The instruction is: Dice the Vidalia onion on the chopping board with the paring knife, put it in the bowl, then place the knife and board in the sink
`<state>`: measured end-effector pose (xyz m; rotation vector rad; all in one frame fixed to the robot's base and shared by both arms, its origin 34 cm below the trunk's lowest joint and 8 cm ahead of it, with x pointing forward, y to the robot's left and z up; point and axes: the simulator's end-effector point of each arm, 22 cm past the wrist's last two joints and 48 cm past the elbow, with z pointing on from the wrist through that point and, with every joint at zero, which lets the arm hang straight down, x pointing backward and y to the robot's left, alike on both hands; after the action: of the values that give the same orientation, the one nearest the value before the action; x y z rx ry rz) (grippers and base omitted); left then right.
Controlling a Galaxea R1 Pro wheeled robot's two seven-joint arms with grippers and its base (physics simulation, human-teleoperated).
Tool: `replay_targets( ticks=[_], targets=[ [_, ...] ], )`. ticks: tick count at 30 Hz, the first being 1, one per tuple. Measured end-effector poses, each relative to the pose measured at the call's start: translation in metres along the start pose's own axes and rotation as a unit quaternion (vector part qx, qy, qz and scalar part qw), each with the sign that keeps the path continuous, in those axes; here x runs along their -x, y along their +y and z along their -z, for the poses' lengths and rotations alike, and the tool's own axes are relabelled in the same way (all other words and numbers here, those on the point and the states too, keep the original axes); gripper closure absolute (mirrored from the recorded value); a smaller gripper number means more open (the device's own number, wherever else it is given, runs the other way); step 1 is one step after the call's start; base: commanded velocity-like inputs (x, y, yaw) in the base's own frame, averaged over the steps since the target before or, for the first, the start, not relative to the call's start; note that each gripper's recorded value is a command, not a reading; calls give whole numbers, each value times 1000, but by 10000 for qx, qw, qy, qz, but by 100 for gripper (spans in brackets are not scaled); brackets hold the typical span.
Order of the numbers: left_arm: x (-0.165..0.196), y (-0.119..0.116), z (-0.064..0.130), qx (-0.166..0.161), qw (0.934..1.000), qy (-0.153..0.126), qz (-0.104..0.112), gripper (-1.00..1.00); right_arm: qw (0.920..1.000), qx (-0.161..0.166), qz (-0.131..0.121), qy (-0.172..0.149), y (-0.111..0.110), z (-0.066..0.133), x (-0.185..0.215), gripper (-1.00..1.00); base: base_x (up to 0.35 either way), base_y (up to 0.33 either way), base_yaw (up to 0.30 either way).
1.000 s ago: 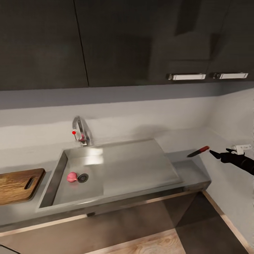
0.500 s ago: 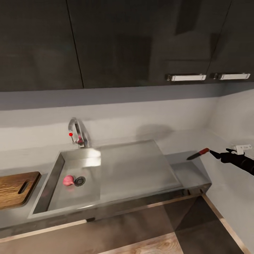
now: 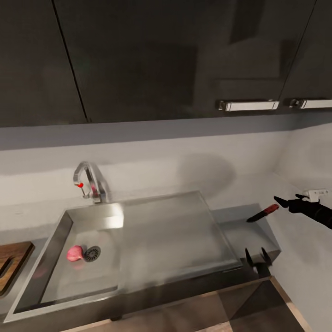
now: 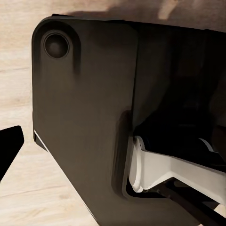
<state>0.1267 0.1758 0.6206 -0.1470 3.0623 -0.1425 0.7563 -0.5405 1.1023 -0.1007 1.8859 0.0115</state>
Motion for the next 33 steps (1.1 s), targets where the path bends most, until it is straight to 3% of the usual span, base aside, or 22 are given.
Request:
replay_targets(
  ticks=[33],
  targets=[
    [0, 0, 0, 0, 10000, 1, 1, -100, 10000, 0, 0, 1, 0, 0, 0, -100, 27, -10, 0]
  ],
)
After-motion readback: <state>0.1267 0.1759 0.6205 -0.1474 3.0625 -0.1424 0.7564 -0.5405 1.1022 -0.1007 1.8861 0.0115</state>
